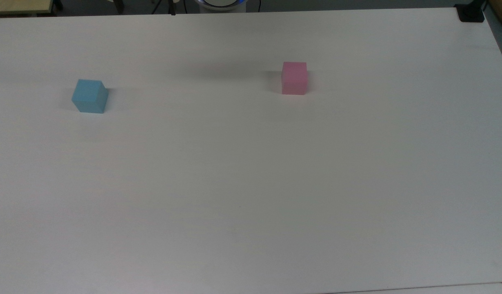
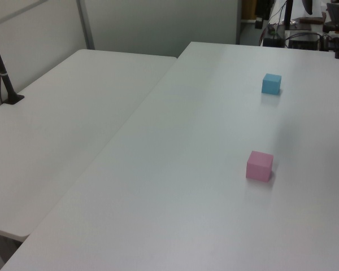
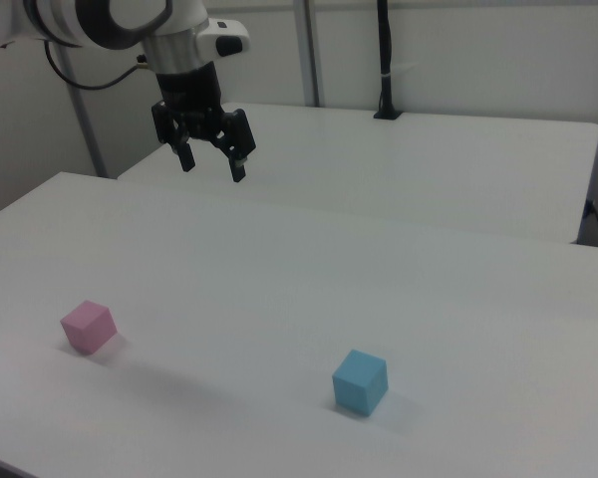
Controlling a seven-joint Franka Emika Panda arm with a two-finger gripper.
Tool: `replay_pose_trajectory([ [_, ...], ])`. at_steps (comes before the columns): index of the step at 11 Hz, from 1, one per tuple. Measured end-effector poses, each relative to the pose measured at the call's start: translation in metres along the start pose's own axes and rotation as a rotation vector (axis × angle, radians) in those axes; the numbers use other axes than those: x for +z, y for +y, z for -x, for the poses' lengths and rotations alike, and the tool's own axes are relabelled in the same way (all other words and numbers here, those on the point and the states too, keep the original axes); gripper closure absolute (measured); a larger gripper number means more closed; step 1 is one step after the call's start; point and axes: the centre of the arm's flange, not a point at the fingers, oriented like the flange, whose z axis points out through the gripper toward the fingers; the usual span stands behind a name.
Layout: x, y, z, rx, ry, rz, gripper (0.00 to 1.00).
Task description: Put blue cube on pink cube
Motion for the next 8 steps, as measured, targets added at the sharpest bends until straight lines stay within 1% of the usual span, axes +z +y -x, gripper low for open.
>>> replay_pose_trajectory([
  [1, 0.000, 0.000, 0.000, 0.000, 0.000, 0.000, 0.00],
  [3, 0.003, -0.008, -0.010, -0.016, 0.039, 0.013, 0.00],
  [5, 0.011, -0.013, -0.015, -0.028, 0.035, 0.017, 0.00],
  [8, 0.011, -0.016, -0.016, -0.033, 0.035, 0.017, 0.00],
])
